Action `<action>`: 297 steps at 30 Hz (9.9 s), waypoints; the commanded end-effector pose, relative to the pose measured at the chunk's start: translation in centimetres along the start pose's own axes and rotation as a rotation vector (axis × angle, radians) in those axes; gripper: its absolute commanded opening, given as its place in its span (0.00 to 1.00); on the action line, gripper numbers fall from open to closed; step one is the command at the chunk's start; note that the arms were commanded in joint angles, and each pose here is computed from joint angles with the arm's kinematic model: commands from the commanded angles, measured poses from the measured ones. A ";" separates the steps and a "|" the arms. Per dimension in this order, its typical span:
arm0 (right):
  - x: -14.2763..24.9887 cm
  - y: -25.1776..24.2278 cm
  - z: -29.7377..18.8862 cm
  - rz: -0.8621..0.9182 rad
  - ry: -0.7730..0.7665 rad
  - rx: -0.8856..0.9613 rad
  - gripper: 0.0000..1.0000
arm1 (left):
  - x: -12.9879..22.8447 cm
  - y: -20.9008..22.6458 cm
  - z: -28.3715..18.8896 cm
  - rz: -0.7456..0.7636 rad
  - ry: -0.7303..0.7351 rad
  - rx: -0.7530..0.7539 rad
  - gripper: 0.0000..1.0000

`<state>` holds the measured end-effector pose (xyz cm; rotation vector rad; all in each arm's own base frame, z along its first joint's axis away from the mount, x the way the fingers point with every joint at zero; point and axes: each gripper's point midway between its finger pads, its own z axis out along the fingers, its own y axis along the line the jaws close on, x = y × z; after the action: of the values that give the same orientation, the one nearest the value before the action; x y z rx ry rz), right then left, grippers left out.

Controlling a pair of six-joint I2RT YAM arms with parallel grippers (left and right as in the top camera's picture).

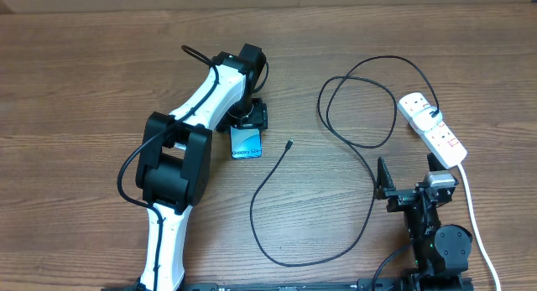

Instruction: Plug charger to phone and switch on socket

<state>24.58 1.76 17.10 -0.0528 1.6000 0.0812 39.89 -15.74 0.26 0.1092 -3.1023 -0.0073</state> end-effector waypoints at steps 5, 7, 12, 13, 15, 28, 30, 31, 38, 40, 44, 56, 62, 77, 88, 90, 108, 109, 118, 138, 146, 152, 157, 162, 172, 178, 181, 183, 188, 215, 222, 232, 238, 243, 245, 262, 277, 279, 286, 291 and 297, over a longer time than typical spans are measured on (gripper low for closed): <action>0.1 0.0 0.0 -0.002 -0.005 0.000 1.00 | -0.4 0.5 0.1 -0.006 -0.004 -0.021 0.76; 0.1 0.0 0.0 -0.002 -0.005 0.000 1.00 | -0.3 0.6 0.1 -0.006 -0.001 -0.022 0.75; 0.1 0.0 0.0 -0.002 -0.005 0.000 1.00 | -0.3 0.6 0.1 -0.007 -0.001 -0.023 0.72; 0.1 0.0 0.0 -0.002 -0.005 0.000 1.00 | -0.4 0.6 0.0 -0.009 -0.002 -0.022 0.72; 0.1 0.0 0.0 -0.002 -0.005 0.000 1.00 | -0.5 0.7 -0.1 -0.011 -0.003 -0.021 0.72; 0.1 0.0 0.0 -0.002 -0.005 0.000 1.00 | -1.9 -0.1 -4.7 -0.015 -0.039 0.008 0.70; 0.1 0.0 0.0 -0.002 -0.005 0.000 1.00 | -1.8 -0.4 -5.7 -0.015 -0.035 0.026 0.70; 0.1 0.0 0.0 -0.002 -0.005 0.000 1.00 | -1.8 -0.6 -6.1 -0.014 -0.033 0.036 0.70; 0.1 0.0 0.0 -0.002 -0.005 0.000 1.00 | -0.8 -1.5 -7.1 -0.016 0.020 0.103 0.70; 0.1 0.0 0.0 -0.002 -0.005 0.000 1.00 | -0.1 -1.8 -7.2 -0.024 0.061 0.143 0.69; 0.1 0.0 0.0 -0.002 -0.005 0.000 1.00 | 0.9 -2.3 -7.6 -0.052 0.136 0.227 0.71; 0.1 0.0 0.0 -0.002 -0.005 0.000 1.00 | 2.5 -3.7 -13.8 -0.145 0.395 0.821 0.70; 0.1 0.0 0.0 -0.002 -0.005 0.000 1.00 | 1.1 -3.2 -17.0 -0.229 0.427 1.041 0.72; 0.1 0.0 0.0 -0.002 -0.005 0.000 1.00 | -0.8 -2.6 -21.6 -0.296 0.440 1.341 0.73; -0.5 7.0 -1.5 0.167 0.005 -0.418 1.00 | -1.4 -1.8 -22.1 -0.310 0.426 1.383 0.72; -2.0 9.0 -2.6 0.268 -0.013 -0.555 1.00 | -1.4 -1.8 -22.1 -0.311 0.426 1.383 0.72; -11.8 9.0 -2.2 0.167 0.256 -0.519 1.00 | -1.5 -1.9 -23.6 -0.317 0.441 1.463 0.71; -11.5 9.2 -1.6 0.191 0.310 -0.530 1.00 | -1.5 -1.9 -23.6 -0.317 0.441 1.467 0.71; -8.6 13.8 1.6 0.602 0.651 -0.810 1.00 | -1.4 -2.0 -23.6 -0.323 0.449 1.466 0.72; -13.9 23.5 8.6 0.213 0.673 -0.213 1.00 | -1.0 -2.4 -23.7 -0.331 0.473 1.458 0.72; -12.5 26.8 12.3 0.204 0.575 -0.164 1.00 | -0.8 -2.3 -23.7 -0.355 0.497 1.452 0.72; -10.5 27.5 13.5 0.183 0.593 -0.144 0.96 | -0.8 -2.4 -23.7 -0.354 0.497 1.451 0.72; -10.2 27.9 13.9 0.185 0.589 -0.143 0.85 | -0.8 -2.4 -23.7 -0.353 0.496 1.448 0.73; -10.3 28.0 14.1 0.190 0.581 -0.147 0.79 | -0.8 -2.4 -23.5 -0.343 0.486 1.445 0.74; -9.3 28.2 13.9 0.176 0.617 -0.156 0.76 | -0.4 -3.2 -23.5 -0.293 0.469 1.444 0.74; -9.2 28.2 13.8 0.173 0.621 -0.155 0.67 | 0.2 -3.7 -22.7 -0.273 0.473 1.392 0.74; -9.0 28.1 13.7 0.166 0.629 -0.151 0.65 | 0.2 -3.7 -22.7 -0.273 0.473 1.393 0.74; -8.9 28.0 13.6 0.162 0.634 -0.148 0.64 | 0.1 -3.7 -22.7 -0.268 0.468 1.394 0.74; -8.6 27.7 13.6 0.189 0.649 -0.128 0.61 | -0.1 -3.8 -22.8 -0.254 0.452 1.406 0.74; -7.5 27.2 14.6 0.176 0.635 -0.068 0.43 | -0.2 -3.8 -23.1 -0.265 0.462 1.422 0.75; -7.0 27.0 14.9 0.160 0.632 -0.042 0.40 | -0.2 -3.8 -23.0 -0.264 0.461 1.421 0.76; -7.2 26.8 15.0 0.158 0.622 -0.033 0.39 | -0.4 -3.8 -23.0 -0.250 0.446 1.423 0.76; -7.2 26.8 15.0 0.159 0.622 -0.033 0.39 | -0.5 -3.9 -22.9 -0.238 0.434 1.425 0.76; -7.1 26.9 15.0 0.193 0.628 -0.025 0.37 | -0.6 -3.9 -22.9 -0.233 0.428 1.427 0.76; -7.1 26.9 14.9 0.210 0.630 -0.021 0.35 | -0.6 -3.9 -22.9 -0.233 0.428 1.427 0.75; -7.2 27.0 15.1 0.215 0.622 -0.025 0.27 | -0.6 -3.9 -22.9 -0.232 0.428 1.428 0.76; -7.4 27.1 15.1 0.212 0.616 -0.030 0.20 | -0.6 -3.9 -22.9 -0.229 0.424 1.428 0.75; -7.4 27.1 15.1 0.212 0.616 -0.030 0.20 | -0.6 -3.9 -22.9 -0.226 0.422 1.429 0.75; -7.4 27.1 15.1 0.213 0.616 -0.030 0.17 | -0.6 -3.9 -22.9 -0.221 0.417 1.432 0.75; -7.4 27.1 15.1 0.213 0.616 -0.030 0.11 | -0.6 -3.9 -23.0 -0.221 0.417 1.435 0.75; -7.4 27.1 15.1 0.214 0.616 -0.030 0.07 | -0.7 -3.9 -23.4 -0.223 0.421 1.461 0.82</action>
<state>37.32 29.67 23.70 0.0730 2.2365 0.2576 41.18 -19.44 21.91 0.4383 -2.0567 1.7676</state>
